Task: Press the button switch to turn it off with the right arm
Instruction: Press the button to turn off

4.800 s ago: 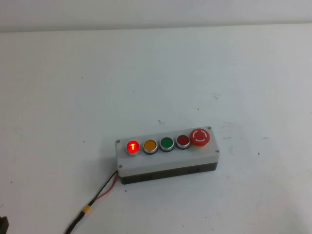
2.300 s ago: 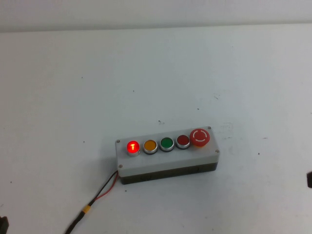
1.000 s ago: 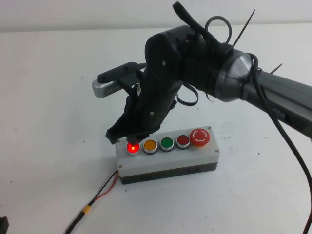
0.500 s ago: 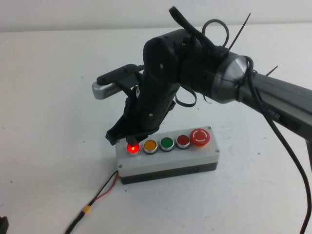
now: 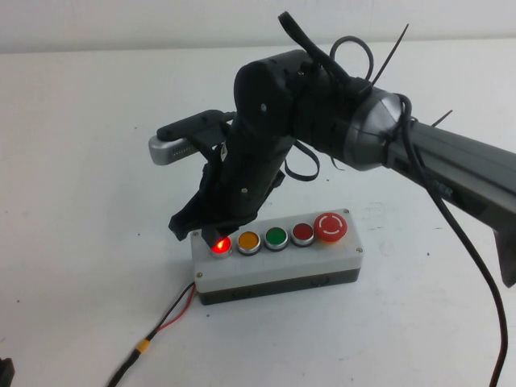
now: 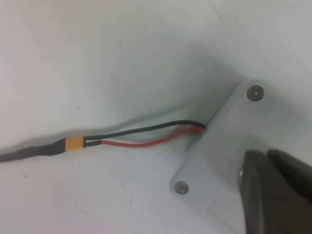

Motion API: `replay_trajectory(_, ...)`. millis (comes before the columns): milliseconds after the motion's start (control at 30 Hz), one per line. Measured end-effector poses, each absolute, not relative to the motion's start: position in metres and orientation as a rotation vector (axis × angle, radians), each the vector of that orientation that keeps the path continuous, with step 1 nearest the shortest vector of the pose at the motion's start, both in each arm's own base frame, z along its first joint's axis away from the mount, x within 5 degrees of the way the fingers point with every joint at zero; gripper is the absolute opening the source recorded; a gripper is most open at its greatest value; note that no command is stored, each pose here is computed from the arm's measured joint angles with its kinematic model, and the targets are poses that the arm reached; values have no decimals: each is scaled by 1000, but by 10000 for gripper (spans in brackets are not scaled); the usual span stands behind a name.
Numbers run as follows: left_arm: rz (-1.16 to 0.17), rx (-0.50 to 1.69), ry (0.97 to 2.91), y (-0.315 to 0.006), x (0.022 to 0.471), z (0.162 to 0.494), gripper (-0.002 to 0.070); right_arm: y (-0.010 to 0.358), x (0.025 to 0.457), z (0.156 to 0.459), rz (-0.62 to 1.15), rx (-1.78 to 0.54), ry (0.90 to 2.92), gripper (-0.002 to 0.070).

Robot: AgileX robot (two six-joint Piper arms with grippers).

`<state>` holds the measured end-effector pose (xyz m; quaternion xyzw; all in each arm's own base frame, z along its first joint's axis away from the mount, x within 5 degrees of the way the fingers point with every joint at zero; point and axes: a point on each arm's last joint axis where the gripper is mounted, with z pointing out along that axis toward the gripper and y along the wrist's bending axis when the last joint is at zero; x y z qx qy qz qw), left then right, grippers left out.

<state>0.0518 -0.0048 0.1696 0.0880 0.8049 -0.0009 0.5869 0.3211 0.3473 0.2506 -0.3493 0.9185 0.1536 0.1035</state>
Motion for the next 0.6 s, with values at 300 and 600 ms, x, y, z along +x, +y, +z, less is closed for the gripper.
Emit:
replay_trajectory(300, -2, 205, 1876, -5, 52, 170, -2, 333, 315, 276, 371, -1056, 2665, -17)
replay_trajectory(600, -2, 205, 1876, -5, 52, 170, -2, 284, 273, 365, 330, -1014, 2503, -17)
